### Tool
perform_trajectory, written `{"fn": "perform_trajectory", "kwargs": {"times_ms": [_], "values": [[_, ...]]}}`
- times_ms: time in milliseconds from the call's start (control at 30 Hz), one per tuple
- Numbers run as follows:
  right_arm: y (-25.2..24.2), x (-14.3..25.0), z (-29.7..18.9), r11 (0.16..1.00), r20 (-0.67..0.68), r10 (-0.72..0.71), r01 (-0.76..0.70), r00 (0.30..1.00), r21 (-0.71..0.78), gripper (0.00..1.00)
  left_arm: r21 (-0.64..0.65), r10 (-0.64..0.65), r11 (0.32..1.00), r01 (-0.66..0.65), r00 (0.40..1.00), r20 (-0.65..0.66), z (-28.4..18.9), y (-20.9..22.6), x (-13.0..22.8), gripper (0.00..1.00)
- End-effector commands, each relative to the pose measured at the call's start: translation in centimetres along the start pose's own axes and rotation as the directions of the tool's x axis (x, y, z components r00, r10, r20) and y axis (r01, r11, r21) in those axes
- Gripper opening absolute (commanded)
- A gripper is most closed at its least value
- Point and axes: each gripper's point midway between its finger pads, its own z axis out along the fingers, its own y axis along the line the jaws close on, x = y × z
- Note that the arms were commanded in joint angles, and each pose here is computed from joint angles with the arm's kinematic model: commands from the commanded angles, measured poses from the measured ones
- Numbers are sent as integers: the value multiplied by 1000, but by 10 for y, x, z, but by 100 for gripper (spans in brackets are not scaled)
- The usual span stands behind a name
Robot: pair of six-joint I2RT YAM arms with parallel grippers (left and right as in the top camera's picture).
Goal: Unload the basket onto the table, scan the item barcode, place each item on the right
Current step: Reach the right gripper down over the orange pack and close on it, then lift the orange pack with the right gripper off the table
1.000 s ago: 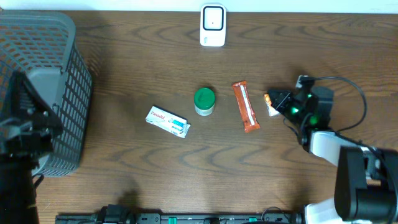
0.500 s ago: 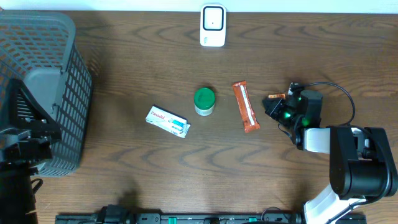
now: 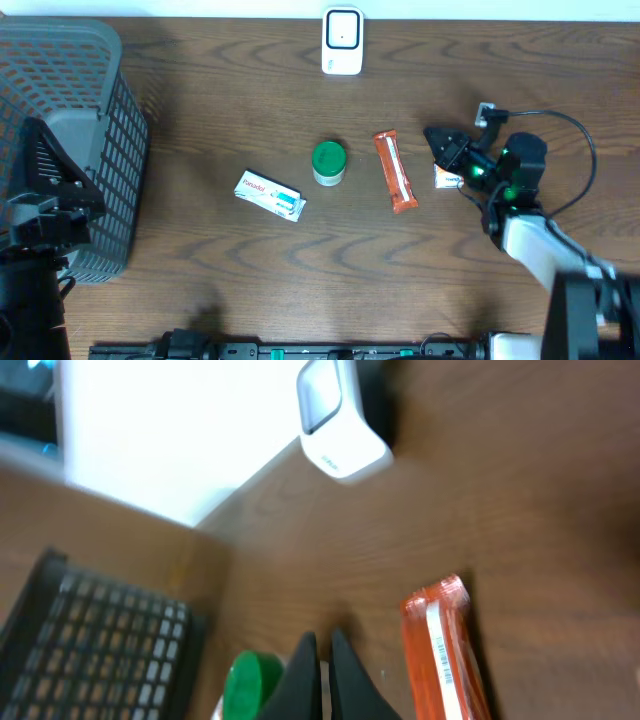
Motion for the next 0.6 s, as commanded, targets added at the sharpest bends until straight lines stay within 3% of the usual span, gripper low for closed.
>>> {"fn": "perform_trajectory", "kwargs": {"times_ms": [0,100,200,433,567], "values": [[-36,-3,-25,956,86,69,-90,994,281,1,-17,14,1000,-14,1000,7,1,3,-1,98],[-76,6,-62,826,142,82,-147,987,544,1,-17,14,1000,-14,1000,7,1,3,-1,98],[-96,7,-87,727,160,27,-129,987,674,1,-17,15,1000,-15,1000,6,2,3,0,98],[-126,-3,-93,651,158,-47,-90,986,754,1,-18,15,1000,-15,1000,4,2,3,0,98],[-156,4,-87,621,139,-15,-100,990,778,1,-18,15,1000,-15,1000,4,2,3,0,98]]}}
